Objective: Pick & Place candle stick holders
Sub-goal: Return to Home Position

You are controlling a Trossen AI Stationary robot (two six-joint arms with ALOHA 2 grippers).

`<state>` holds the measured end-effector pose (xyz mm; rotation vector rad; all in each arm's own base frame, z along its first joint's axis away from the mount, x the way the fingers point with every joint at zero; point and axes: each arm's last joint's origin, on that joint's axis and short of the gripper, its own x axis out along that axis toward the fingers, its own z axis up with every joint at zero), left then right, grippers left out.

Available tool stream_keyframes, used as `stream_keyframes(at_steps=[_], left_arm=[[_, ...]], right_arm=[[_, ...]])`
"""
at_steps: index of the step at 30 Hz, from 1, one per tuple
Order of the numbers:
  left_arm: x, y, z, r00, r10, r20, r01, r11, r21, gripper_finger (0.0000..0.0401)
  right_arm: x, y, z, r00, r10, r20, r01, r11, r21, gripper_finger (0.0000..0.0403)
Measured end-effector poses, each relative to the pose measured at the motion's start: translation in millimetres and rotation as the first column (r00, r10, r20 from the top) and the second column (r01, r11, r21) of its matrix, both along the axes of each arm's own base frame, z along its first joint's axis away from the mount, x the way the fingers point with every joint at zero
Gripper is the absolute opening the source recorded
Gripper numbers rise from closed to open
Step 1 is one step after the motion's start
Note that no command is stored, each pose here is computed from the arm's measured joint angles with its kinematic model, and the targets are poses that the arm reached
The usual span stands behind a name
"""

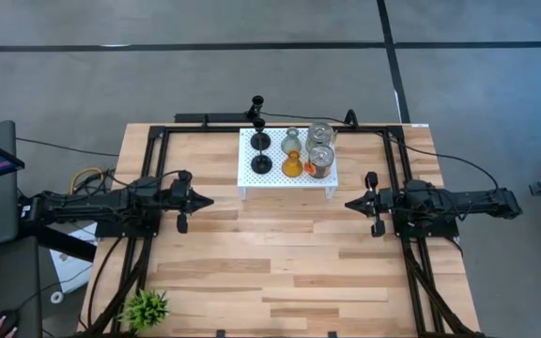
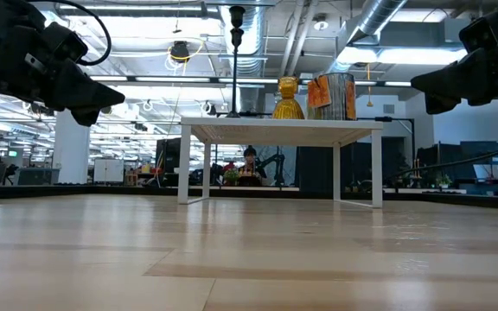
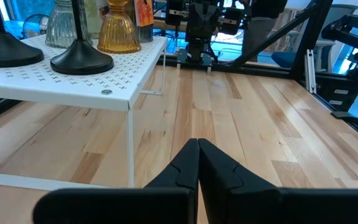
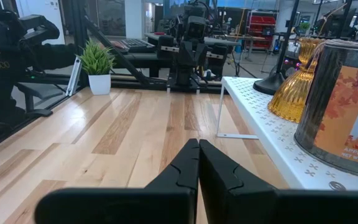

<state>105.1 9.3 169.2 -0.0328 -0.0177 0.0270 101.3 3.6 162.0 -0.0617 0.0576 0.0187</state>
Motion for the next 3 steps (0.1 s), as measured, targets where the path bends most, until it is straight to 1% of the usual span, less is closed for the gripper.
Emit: stream_keyframes(at_steps=[3], left_arm=[[0.0, 0.0, 0.0, 1.0, -0.001, 0.0, 0.001, 1.0, 0.0, 0.0006]], right_arm=[[0.0, 0.0, 0.0, 1.0, 0.0, 0.0, 0.0, 1.0, 0.0, 0.0]])
